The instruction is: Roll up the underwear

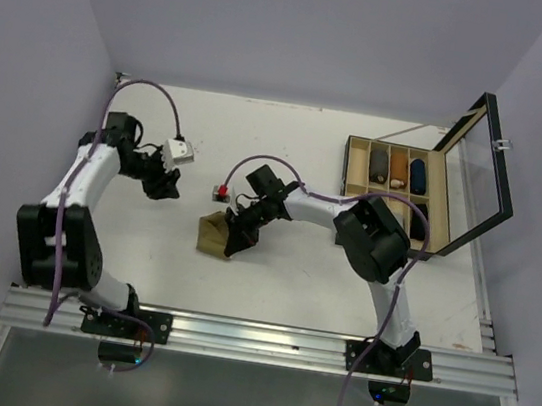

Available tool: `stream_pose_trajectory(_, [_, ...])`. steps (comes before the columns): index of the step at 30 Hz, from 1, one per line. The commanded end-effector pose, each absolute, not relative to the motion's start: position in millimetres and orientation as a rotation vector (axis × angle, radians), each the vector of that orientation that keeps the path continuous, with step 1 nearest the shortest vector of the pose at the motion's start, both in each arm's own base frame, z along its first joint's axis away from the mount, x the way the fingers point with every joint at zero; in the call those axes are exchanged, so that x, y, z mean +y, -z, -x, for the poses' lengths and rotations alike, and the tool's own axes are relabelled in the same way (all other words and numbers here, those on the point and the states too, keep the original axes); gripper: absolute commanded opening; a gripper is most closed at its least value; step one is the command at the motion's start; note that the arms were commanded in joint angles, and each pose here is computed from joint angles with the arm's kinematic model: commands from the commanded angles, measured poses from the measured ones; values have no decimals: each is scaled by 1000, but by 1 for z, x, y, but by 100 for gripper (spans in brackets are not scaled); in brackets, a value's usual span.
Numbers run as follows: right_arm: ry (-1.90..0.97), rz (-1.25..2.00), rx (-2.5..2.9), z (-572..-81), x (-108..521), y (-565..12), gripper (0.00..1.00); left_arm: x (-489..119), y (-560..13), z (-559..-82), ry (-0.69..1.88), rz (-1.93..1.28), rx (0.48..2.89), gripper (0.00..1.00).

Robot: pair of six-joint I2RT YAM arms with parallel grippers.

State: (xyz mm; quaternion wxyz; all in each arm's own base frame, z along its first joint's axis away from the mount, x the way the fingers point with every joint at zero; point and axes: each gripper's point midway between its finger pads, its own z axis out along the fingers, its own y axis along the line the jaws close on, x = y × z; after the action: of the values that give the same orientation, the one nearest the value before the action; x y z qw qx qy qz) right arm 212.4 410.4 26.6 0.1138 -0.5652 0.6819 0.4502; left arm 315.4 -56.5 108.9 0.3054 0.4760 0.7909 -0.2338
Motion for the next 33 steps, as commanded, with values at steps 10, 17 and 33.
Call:
stream_pose_trajectory(10, [-1546,1374,2616,-207,397,37,0,-107,-86,-214,309,-1713,1666,54])
stream_pose_trajectory(17, [-1545,1257,2768,-206,392,55,0,-120,-56,-204,303,-1840,1628,56])
stream_pose_trajectory(33, [-1537,1113,2908,-211,391,65,0,-134,-20,-206,258,-1989,1625,45])
